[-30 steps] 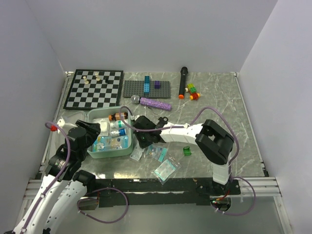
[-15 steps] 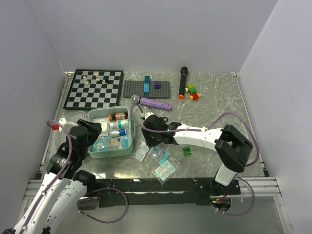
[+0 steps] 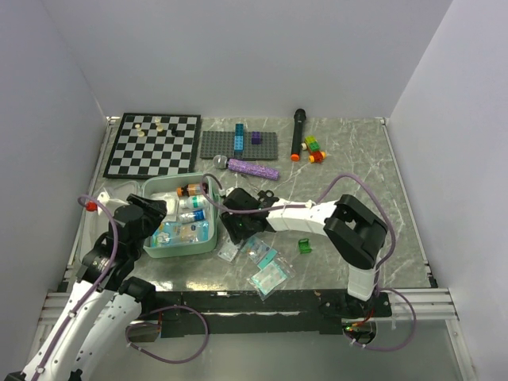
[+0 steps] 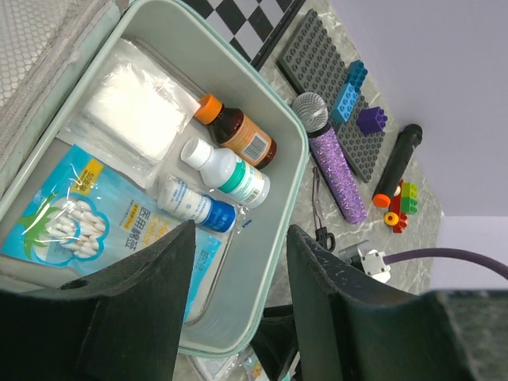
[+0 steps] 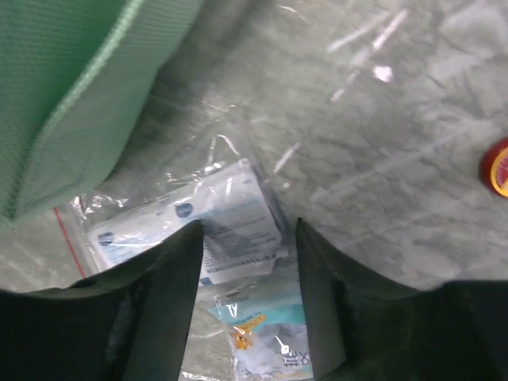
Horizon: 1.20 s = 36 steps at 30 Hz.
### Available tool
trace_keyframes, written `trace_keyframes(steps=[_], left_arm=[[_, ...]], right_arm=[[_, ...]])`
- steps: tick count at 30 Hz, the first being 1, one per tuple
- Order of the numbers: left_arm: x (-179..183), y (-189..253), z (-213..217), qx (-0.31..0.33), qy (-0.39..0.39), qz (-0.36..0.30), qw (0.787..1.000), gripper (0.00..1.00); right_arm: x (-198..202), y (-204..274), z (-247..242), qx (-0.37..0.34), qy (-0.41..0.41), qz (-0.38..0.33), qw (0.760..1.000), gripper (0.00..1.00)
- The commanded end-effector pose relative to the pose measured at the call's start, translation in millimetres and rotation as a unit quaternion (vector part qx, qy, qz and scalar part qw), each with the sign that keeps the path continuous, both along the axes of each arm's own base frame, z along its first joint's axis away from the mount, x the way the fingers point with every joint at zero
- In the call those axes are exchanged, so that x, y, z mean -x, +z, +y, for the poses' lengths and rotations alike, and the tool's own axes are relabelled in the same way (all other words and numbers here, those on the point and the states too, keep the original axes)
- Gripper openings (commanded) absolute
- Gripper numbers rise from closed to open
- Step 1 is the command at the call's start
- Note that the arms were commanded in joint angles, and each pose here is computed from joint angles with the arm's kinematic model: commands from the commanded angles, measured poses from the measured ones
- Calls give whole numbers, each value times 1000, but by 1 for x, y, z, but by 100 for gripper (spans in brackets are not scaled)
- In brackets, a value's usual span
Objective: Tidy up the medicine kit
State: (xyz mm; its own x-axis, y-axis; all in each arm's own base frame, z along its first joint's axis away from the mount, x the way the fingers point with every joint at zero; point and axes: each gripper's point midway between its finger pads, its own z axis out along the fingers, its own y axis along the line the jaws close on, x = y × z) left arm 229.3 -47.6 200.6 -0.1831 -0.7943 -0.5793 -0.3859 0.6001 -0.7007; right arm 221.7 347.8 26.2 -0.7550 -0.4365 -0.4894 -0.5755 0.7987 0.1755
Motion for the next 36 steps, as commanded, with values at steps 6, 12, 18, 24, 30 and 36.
trace_keyframes(steps=[6,12,18,24,30,36], left_arm=[[-3,2,-4,11,-3,-8,1000,54],[-5,8,-5,11,-8,-18,1000,55],[-8,12,-8,6,-14,-14,1000,55],[-15,33,-36,21,-91,-51,994,58],[-10,62,-120,87,-309,-96,942,69],[14,106,-171,112,-486,-222,838,75]], right_arm=[[8,-1,-11,1,-9,16,1000,12],[-10,54,-16,-36,-19,-56,998,0],[-32,136,-36,-33,-11,-174,984,0],[-39,196,-49,-41,38,-311,949,0],[-15,220,-51,-58,86,-405,909,0],[20,237,-44,-139,141,-390,899,0]])
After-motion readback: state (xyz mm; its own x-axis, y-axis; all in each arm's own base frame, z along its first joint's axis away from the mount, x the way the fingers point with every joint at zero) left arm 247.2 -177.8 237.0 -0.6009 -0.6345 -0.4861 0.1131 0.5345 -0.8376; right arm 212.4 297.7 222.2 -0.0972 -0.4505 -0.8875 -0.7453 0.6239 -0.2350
